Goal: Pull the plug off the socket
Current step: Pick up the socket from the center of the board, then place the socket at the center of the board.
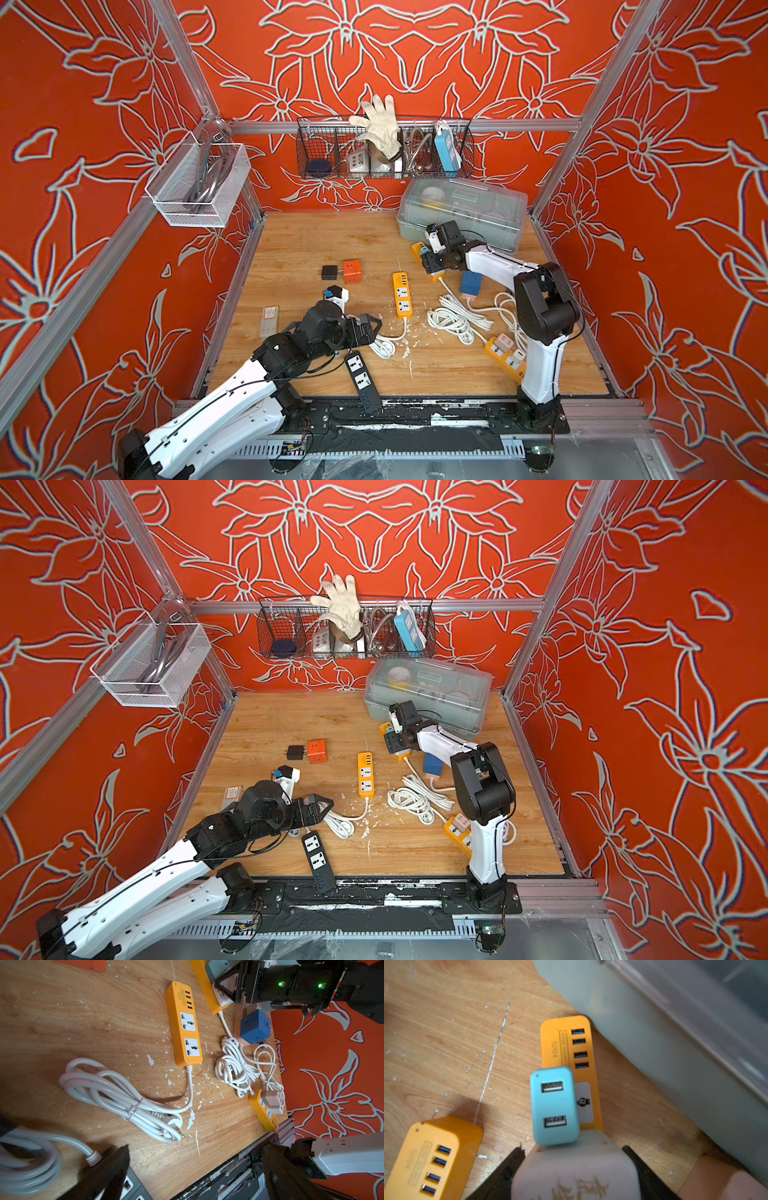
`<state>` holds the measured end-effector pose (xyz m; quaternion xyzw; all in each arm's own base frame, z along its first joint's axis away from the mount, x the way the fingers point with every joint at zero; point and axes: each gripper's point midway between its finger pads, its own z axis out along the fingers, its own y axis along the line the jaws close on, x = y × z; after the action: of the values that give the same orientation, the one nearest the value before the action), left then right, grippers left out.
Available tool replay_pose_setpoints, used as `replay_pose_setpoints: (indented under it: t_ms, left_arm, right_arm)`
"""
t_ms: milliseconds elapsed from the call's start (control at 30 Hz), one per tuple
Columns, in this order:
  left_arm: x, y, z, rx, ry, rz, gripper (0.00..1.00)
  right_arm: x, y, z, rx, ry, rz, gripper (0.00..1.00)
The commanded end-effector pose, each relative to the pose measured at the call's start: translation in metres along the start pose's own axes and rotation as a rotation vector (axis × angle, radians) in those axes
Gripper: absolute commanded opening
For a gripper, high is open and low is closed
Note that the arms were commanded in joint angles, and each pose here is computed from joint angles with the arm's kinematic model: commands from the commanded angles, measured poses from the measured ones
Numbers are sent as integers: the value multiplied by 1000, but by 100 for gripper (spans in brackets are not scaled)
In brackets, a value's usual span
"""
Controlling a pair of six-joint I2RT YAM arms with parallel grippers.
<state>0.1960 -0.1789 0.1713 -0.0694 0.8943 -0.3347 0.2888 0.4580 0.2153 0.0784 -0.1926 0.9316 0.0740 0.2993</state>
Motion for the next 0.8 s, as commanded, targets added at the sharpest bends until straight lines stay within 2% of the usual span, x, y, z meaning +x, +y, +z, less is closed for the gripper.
replay_pose_setpoints:
  t_ms: [0, 133, 267, 367, 467, 633, 767]
  left_arm:
    - [-3, 5, -3, -16, -17, 14, 98]
    - [-4, 2, 1, -4, -17, 7, 98]
    - [-5, -4, 8, 18, -5, -9, 98]
    - [-5, -10, 13, 41, 7, -28, 98]
    - [-5, -15, 18, 64, 17, -51, 98]
    - [-3, -25, 30, 129, 35, -121, 98]
    - [0, -31, 39, 177, 56, -178, 98]
  right_arm:
    - [-10, 12, -8, -72, -48, -26, 67]
    - [-8, 16, -24, -95, -45, -55, 49]
    - [-6, 20, -49, -104, -63, -29, 38]
    - [4, 28, -72, -113, -74, 0, 37]
    - [29, 41, -90, -122, -65, 10, 37]
    - [91, 65, -111, -131, -27, -11, 37]
    - [132, 68, -130, -113, -12, -37, 37]
